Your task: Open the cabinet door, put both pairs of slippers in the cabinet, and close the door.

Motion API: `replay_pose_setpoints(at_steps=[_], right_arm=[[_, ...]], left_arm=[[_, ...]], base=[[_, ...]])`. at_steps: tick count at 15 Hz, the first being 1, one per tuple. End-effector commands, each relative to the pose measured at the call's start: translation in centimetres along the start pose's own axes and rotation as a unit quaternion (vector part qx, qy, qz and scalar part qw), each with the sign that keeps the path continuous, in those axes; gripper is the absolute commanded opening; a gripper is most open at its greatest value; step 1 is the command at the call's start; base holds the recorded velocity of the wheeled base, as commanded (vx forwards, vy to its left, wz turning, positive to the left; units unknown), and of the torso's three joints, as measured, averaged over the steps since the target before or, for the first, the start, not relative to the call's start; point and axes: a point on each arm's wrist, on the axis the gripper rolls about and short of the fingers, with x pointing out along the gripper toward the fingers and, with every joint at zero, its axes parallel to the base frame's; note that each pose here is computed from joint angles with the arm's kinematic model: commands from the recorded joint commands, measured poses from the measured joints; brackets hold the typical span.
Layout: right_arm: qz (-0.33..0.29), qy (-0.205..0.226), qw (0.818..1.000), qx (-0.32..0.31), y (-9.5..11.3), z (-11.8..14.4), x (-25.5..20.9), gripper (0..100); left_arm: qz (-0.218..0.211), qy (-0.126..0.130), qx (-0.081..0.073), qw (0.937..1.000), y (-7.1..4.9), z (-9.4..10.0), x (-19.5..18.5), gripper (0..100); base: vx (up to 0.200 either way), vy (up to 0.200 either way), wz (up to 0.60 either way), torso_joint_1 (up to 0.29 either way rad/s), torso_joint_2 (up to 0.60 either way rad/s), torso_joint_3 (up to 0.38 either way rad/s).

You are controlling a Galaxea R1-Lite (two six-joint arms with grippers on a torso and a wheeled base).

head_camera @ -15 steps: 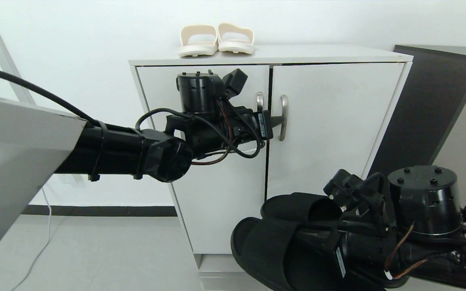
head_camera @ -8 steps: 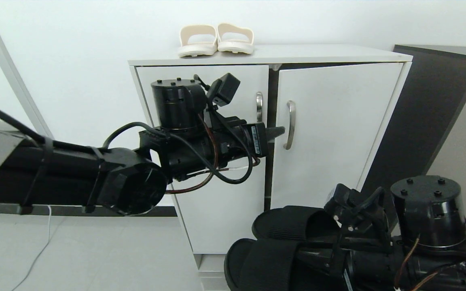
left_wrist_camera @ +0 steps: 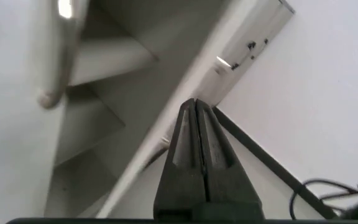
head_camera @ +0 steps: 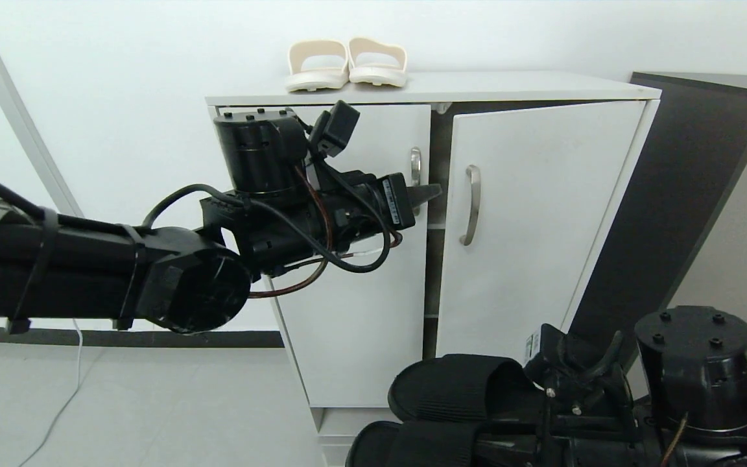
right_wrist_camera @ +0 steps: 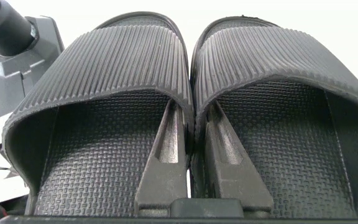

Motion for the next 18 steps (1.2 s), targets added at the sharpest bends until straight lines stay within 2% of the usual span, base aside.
replay_pose_setpoints(at_steps=[1, 2, 3, 10, 15, 16, 17, 18], right_arm=[[0.001, 0.003, 1.000, 0.001, 0.0, -0.2, 0.1, 0], [0.001, 0.003, 1.000, 0.000, 0.1, -0.2, 0.0, 0], [0.002, 0.006, 1.000, 0.001, 0.1, -0.3, 0.0, 0], [0.006, 0.014, 1.000, -0.009, 0.2, -0.8, 0.2, 0], [0.011, 0.021, 1.000, -0.011, 0.4, -1.0, 0.3, 0], [0.012, 0.021, 1.000, -0.011, 0.4, -1.0, 0.4, 0], [0.015, 0.024, 1.000, -0.012, 0.6, -1.1, 0.5, 0], [0.017, 0.026, 0.999, -0.012, 0.7, -1.2, 0.5, 0]], left_arm=[[0.009, -0.002, -0.018, 0.9998, 1.5, -0.2, 1.3, 0], [0.011, -0.010, -0.035, 0.9993, 1.9, 0.2, 1.6, 0], [0.012, -0.013, -0.045, 0.9988, 2.3, 0.3, 1.9, 0], [0.007, -0.030, -0.037, 0.9989, 4.4, 0.1, 5.7, 0], [0.007, -0.028, -0.038, 0.9988, 4.4, 0.0, 6.0, 0], [0.008, -0.028, -0.038, 0.9988, 4.5, 0.0, 6.0, 0], [0.007, -0.026, -0.038, 0.9989, 4.2, -0.3, 6.0, 0], [0.008, -0.025, -0.038, 0.9989, 3.5, -0.7, 6.3, 0]], base=[[0.000, 0.000, 0.00, 0.000, 0.00, 0.000], [0.000, 0.000, 0.00, 0.000, 0.00, 0.000], [0.000, 0.000, 0.00, 0.000, 0.00, 0.000], [0.000, 0.000, 0.00, 0.000, 0.00, 0.000], [0.000, 0.000, 0.00, 0.000, 0.00, 0.000], [-0.200, 0.000, 0.00, 0.002, 0.00, -0.002], [-0.200, 0.000, 0.00, -0.002, 0.00, -0.002], [-0.200, 0.000, 0.00, 0.007, 0.01, -0.002]])
